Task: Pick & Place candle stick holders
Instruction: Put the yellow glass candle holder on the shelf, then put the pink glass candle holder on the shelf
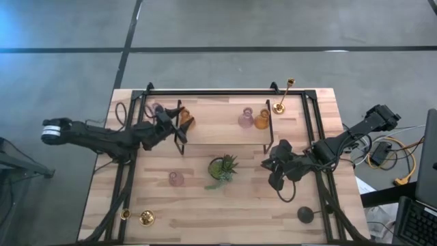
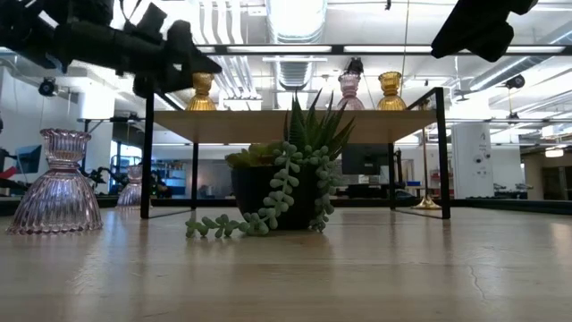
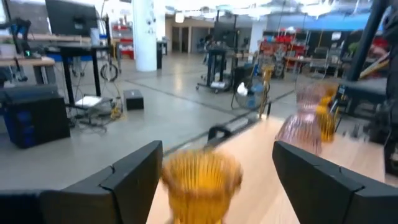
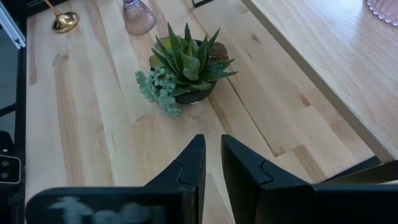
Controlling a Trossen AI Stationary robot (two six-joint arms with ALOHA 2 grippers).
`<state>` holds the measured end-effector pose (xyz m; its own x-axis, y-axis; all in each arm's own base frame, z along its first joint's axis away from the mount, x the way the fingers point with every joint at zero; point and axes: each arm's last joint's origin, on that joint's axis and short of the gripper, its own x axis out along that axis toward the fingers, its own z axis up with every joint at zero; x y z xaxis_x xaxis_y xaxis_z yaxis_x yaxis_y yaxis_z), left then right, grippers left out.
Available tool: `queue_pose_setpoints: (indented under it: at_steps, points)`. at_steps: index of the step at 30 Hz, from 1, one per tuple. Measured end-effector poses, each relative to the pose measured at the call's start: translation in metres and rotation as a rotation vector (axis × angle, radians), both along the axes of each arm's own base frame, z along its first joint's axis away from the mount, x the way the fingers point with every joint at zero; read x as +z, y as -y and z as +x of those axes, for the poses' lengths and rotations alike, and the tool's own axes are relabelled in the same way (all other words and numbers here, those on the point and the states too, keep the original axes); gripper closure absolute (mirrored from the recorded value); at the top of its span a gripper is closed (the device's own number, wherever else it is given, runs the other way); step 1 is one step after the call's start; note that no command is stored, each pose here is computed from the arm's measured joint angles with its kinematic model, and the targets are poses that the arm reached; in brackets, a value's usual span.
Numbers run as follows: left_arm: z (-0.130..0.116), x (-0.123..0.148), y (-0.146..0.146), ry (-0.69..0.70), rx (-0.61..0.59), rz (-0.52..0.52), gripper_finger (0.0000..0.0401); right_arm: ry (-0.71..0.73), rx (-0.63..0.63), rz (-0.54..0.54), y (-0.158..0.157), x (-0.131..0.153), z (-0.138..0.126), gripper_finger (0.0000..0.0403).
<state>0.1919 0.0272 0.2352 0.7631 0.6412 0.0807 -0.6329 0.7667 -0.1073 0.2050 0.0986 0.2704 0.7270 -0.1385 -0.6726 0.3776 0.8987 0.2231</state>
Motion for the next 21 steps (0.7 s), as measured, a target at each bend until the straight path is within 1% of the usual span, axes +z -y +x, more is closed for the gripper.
queue_pose_setpoints:
  at_steps: [6, 9, 12, 17, 21]
  points:
    - [-0.003, 0.031, 0.002, 0.065, -0.052, 0.081, 0.0094, 0.001, 0.002, -0.001, 0.000, 0.000, 0.000, 0.0359]
    - [-0.005, 0.046, 0.002, 0.047, -0.037, 0.152, 0.0094, 0.003, 0.002, -0.001, 0.000, 0.000, 0.000, 0.0359]
    - [-0.010, 0.062, 0.002, 0.029, 0.003, 0.209, 0.0094, 0.002, 0.004, 0.002, 0.000, 0.000, 0.000, 0.0359]
    - [-0.022, 0.086, 0.002, 0.024, 0.017, 0.229, 0.0094, 0.000, 0.009, 0.001, 0.000, 0.000, 0.000, 0.0359]
    - [-0.032, 0.102, 0.003, -0.014, 0.011, 0.225, 0.0094, -0.001, 0.011, -0.002, 0.000, 0.000, 0.000, 0.0360]
